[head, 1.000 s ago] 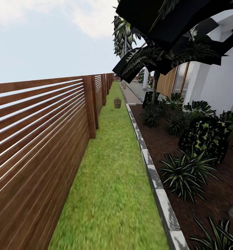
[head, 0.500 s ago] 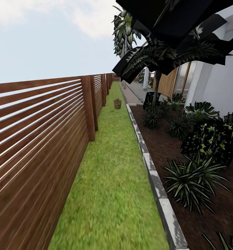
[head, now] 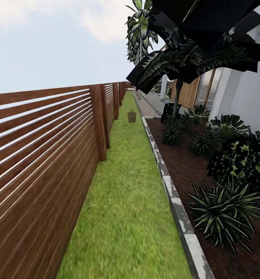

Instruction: Take the three Easter eggs out of the wicker basket on the lawn in the garden, then place them on the lawn next to a single tree (choose any tree) so that all three eggs are next to the same tree and none are left in the basket.

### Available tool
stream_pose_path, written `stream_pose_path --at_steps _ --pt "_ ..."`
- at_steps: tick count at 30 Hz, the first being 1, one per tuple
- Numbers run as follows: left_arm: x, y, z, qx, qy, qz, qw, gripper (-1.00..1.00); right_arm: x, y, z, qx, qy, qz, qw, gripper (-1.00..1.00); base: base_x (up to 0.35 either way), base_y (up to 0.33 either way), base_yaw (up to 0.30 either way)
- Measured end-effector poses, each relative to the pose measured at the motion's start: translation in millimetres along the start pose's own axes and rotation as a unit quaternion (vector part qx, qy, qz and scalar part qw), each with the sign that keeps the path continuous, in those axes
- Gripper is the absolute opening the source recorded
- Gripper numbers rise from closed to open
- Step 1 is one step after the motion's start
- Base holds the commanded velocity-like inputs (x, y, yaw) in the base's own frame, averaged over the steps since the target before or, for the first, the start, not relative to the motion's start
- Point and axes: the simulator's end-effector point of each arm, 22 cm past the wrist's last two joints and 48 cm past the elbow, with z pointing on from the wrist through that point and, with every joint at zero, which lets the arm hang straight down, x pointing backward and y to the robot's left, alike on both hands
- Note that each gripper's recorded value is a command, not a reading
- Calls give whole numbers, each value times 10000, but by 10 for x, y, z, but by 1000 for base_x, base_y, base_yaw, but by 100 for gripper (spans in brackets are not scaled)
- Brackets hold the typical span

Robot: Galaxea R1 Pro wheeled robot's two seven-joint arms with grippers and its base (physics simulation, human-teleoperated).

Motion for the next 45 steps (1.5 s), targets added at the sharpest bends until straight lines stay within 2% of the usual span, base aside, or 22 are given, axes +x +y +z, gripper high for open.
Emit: stream_pose_path --at_steps 20,45 --pt "0 1 0 -1 0 1 10000 100 -1 0 0 0 -1 -2 10000 100 323 72 0" --pt "1 -2 0 4 2 -8 10000 100 -1 0 0 0 -1 -3 10000 100 323 2 0"
